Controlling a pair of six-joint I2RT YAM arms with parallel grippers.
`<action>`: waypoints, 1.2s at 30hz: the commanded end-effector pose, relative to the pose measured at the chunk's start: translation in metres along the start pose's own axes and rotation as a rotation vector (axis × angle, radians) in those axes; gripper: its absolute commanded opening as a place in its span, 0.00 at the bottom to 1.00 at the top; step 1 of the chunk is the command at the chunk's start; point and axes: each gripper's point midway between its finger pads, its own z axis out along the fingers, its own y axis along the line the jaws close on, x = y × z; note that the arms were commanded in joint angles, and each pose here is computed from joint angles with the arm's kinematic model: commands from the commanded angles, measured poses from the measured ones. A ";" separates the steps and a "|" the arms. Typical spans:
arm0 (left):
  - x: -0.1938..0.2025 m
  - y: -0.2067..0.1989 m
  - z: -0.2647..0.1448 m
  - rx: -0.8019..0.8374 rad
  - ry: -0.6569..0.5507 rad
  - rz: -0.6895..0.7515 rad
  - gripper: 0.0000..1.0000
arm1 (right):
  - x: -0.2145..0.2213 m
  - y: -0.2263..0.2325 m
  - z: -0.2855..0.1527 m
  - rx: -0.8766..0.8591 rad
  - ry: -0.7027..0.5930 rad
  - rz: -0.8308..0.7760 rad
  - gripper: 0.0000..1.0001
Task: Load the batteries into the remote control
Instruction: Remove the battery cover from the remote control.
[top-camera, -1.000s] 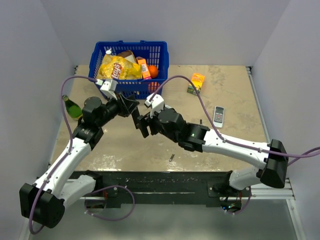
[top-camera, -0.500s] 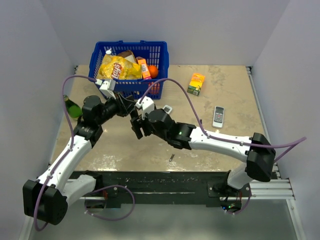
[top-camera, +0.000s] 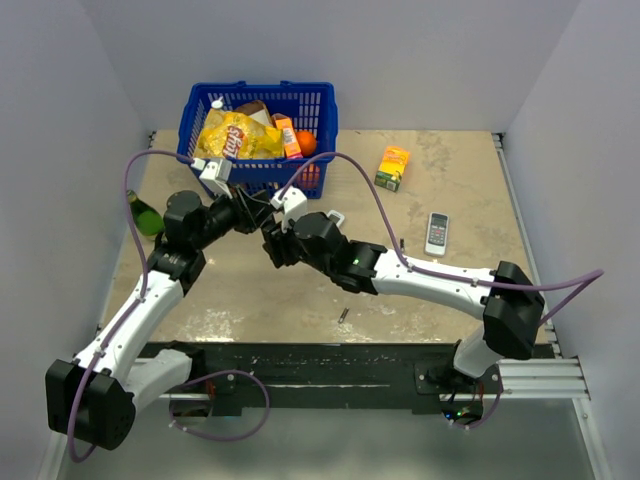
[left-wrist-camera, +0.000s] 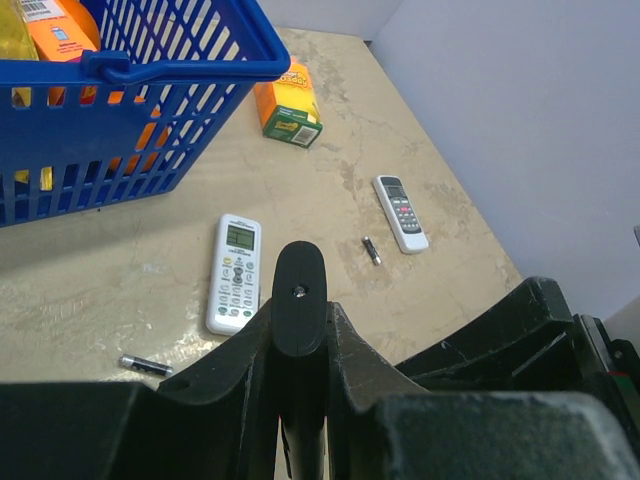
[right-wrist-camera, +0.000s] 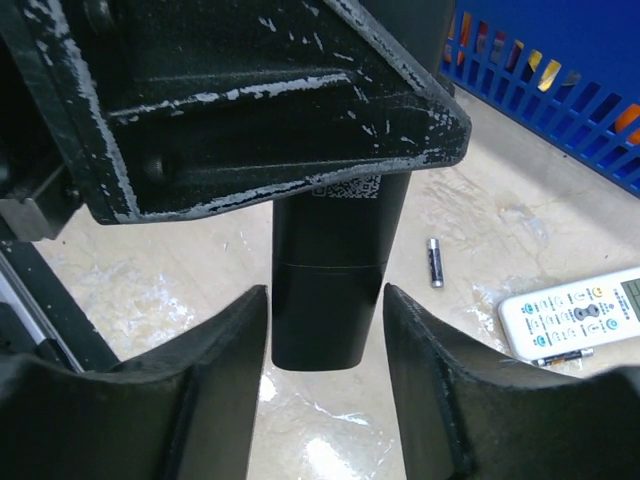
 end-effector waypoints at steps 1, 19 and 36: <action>-0.010 -0.006 -0.001 0.033 -0.039 0.013 0.00 | -0.025 0.010 0.002 -0.043 -0.066 0.036 0.51; -0.010 -0.006 -0.001 0.042 -0.042 0.015 0.00 | -0.011 0.012 0.008 -0.052 -0.034 0.034 0.49; -0.035 0.029 -0.018 -0.139 -0.149 0.016 0.00 | 0.089 0.008 -0.008 -0.065 0.205 -0.012 0.23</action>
